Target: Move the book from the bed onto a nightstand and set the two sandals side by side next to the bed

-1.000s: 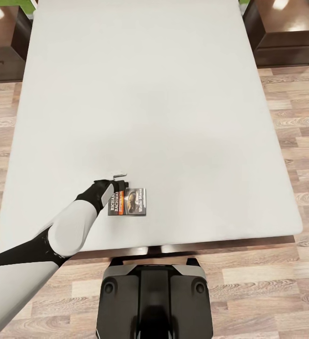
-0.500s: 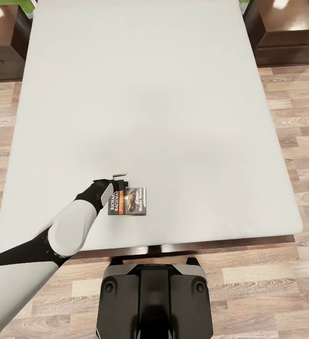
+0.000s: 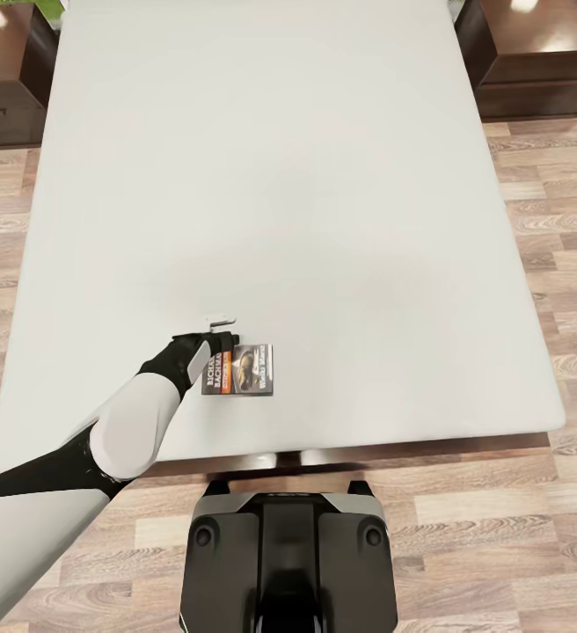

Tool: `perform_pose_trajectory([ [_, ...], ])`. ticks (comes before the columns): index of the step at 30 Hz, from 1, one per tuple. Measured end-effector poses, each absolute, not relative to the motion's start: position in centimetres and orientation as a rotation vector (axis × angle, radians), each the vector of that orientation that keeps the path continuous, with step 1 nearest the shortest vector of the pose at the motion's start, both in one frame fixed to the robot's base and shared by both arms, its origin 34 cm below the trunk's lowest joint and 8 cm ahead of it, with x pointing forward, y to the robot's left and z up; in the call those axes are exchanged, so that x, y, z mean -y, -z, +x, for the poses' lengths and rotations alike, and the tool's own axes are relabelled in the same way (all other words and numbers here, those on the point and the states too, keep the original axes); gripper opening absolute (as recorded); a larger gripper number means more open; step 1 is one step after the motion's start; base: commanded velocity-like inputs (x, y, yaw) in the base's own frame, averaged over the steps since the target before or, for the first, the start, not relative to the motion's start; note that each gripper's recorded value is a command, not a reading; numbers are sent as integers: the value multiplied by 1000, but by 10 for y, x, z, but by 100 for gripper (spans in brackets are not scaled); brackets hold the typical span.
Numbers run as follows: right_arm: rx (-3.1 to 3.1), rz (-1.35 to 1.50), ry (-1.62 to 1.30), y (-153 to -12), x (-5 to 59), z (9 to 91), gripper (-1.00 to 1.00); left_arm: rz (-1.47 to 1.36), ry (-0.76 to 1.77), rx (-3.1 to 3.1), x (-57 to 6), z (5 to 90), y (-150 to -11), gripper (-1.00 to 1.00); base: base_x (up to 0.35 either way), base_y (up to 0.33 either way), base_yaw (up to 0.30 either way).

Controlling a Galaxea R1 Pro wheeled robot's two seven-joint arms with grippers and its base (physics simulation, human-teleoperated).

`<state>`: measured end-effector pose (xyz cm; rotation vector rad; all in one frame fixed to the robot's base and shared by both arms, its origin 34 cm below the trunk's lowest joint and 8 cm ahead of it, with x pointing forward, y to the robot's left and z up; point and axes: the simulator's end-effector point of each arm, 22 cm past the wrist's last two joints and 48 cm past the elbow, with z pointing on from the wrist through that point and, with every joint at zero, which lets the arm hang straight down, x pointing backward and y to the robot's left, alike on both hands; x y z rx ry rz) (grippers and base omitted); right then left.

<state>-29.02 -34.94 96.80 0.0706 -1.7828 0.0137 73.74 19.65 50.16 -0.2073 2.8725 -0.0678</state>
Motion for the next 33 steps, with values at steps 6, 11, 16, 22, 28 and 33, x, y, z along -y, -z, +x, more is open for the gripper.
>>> perform_pose_trajectory([
  [6,1783,71,-14,-968,349,-290,100,-206,67,-2867,-197,738,-502,100,-12,0,0],
  [11,1783,70,-14,-968,349,-290,100,-204,65,-2865,-197,738,-502,100,-4,0,0],
  [16,1783,72,-15,-968,350,-290,100,-203,64,-2864,-197,738,-502,100,-1,0,0],
  [22,1784,73,-17,-968,352,-290,100,-202,64,-2863,-196,738,-502,100,0,0,0],
  [28,1784,75,-17,-968,352,-290,100,-202,64,-2863,-196,738,-502,100,0,0,0],
  [33,1784,75,-20,-968,354,-290,100,-204,67,-2859,-196,739,-502,100,-35,0,0],
])
